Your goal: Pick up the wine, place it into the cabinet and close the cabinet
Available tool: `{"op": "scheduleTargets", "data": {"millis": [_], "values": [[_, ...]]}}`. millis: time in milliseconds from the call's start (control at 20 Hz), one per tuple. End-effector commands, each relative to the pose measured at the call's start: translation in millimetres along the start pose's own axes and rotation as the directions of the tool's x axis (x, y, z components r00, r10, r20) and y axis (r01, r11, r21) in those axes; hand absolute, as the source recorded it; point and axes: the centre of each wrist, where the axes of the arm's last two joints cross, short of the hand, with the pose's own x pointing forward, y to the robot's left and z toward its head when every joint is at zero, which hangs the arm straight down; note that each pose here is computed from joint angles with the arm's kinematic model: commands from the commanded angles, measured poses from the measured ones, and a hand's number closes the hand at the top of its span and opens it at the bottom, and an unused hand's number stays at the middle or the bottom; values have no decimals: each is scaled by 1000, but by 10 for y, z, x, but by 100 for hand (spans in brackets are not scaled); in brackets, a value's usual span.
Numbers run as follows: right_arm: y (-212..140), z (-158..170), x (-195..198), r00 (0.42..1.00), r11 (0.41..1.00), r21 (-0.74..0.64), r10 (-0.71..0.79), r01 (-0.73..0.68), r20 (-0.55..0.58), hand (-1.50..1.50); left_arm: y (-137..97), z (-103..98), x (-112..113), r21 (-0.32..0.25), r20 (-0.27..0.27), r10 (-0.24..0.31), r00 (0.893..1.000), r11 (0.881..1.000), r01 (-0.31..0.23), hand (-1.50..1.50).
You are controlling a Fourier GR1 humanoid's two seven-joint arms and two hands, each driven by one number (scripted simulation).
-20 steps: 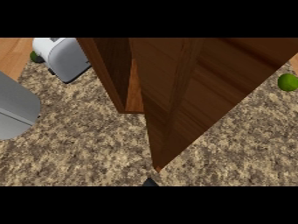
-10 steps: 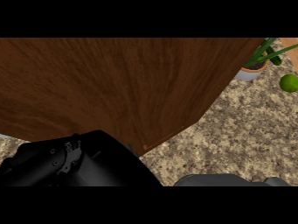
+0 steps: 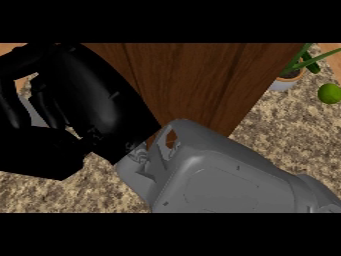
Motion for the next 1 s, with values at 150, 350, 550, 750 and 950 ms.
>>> {"op": "scheduleTargets", "data": {"millis": [150,350,550,750,950], "values": [[-483,-438,-189,999,999,-44,-10,8,-48,150,-119,-7,59,-7,-1,2,1000,1000,-2,-150],[-703,-393,-562,998,998,-65,10,-14,-59,150,-12,-142,-30,8,9,-12,1000,1000,12,-150],[-895,-450,-700,997,996,-85,28,-34,-69,150,-12,-105,102,-10,28,-22,999,1000,23,-150],[-1059,-522,-740,994,990,-106,87,-95,-72,150,-32,-172,26,-17,17,-5,1000,1000,5,-150],[-1134,-515,-787,986,980,-120,151,-160,-76,150,-62,-167,104,-35,0,0,1000,999,0,-150]]}}
